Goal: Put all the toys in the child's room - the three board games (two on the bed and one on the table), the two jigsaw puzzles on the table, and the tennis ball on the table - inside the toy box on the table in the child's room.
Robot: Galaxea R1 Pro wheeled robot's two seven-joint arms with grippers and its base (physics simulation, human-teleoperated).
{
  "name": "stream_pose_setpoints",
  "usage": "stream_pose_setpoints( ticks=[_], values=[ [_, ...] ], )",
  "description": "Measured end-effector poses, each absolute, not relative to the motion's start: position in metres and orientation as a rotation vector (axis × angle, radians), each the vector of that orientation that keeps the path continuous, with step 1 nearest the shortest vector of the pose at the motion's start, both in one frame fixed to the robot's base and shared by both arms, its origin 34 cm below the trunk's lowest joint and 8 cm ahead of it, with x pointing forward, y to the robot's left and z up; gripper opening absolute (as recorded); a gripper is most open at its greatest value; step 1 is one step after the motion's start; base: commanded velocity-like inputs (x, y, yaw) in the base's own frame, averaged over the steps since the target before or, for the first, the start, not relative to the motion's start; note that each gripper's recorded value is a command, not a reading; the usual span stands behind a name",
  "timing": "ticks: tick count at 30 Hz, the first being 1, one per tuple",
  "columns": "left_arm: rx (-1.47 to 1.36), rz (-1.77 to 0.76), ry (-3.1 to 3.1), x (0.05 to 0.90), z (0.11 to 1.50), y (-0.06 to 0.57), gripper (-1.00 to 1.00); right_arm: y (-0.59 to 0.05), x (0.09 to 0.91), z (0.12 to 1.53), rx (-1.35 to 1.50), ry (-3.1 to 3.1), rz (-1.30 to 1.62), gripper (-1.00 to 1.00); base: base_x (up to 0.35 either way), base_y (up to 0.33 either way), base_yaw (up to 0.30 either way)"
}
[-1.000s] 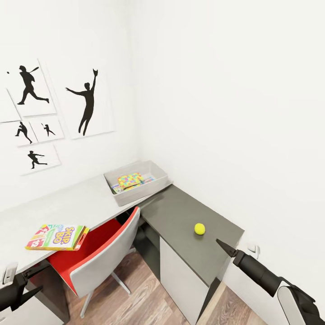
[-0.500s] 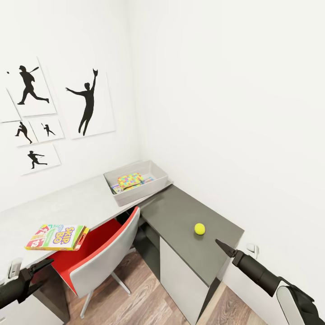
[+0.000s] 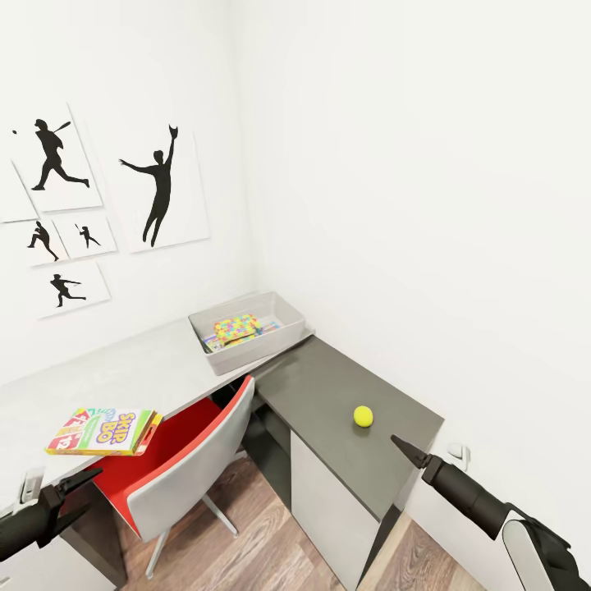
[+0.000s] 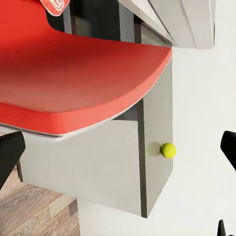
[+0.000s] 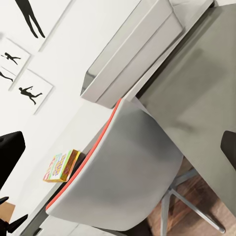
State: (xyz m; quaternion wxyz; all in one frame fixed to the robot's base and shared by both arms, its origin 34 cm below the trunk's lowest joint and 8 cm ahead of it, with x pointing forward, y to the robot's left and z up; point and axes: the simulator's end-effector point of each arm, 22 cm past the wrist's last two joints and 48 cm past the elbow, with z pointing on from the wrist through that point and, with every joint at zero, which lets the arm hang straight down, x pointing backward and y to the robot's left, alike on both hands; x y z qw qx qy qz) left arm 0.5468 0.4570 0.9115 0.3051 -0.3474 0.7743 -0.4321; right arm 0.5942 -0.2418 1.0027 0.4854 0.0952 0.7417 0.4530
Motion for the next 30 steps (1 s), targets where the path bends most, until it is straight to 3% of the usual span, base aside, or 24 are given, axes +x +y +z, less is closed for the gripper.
stream_pose_setpoints(
  ticks=[30],
  values=[
    [-0.913, -1.026, 2.074, 0.558, 0.906, 0.470, 1.00, -0.242, 0.594, 1.004, 0.231, 1.802, 1.102, 1.00, 0.000, 0.000, 0.000]
  ],
)
